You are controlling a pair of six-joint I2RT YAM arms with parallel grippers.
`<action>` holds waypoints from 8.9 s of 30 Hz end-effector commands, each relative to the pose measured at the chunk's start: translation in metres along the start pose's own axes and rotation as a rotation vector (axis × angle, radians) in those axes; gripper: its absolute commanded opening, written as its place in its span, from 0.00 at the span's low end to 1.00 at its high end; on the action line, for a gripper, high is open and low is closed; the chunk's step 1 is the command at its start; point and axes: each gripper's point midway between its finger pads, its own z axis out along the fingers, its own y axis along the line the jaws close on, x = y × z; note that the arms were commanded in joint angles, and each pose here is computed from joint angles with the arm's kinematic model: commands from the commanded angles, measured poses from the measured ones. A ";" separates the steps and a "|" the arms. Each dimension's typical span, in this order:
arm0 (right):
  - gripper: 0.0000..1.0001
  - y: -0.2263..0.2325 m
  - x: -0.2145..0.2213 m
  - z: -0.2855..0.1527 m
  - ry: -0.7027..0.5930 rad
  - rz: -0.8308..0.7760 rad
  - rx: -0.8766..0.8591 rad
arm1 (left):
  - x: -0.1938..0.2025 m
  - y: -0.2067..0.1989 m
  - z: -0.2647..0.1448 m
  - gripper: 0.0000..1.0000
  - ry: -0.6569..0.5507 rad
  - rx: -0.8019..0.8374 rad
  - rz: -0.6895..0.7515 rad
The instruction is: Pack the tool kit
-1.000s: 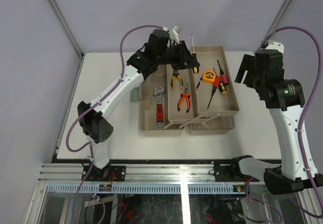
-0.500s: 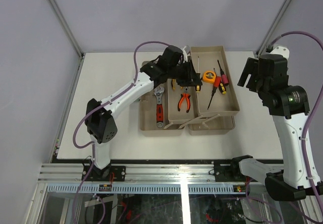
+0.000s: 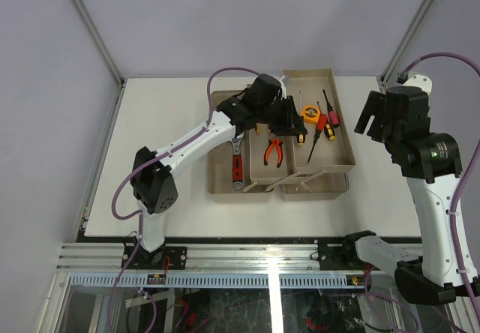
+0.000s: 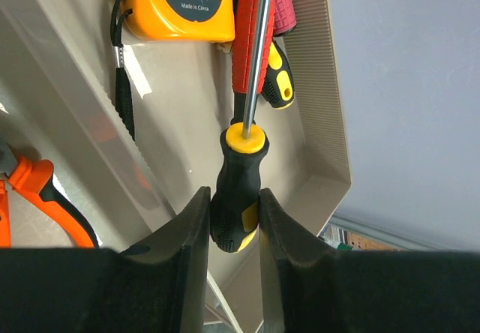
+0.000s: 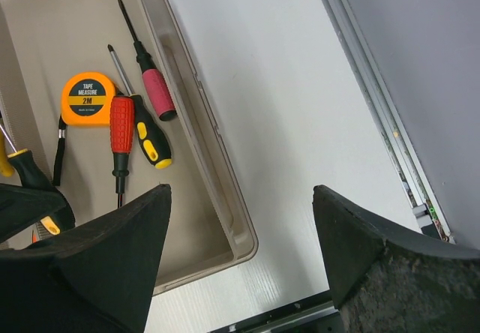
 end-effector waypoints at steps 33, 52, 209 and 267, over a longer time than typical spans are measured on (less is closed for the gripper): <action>0.99 -0.074 0.006 0.084 0.139 0.099 0.142 | -0.198 0.207 -0.197 0.67 -0.501 -0.584 0.153; 1.00 -0.072 0.121 0.126 0.416 0.092 -0.006 | -0.152 0.353 -0.134 0.63 -0.204 -0.814 0.067; 0.59 0.351 0.182 0.014 -0.340 -1.281 0.157 | -0.164 0.391 -0.247 1.00 -0.389 -0.552 -0.384; 0.85 0.386 0.089 0.054 0.278 -0.471 -0.840 | -0.002 0.301 -0.212 1.00 -0.354 0.252 -0.592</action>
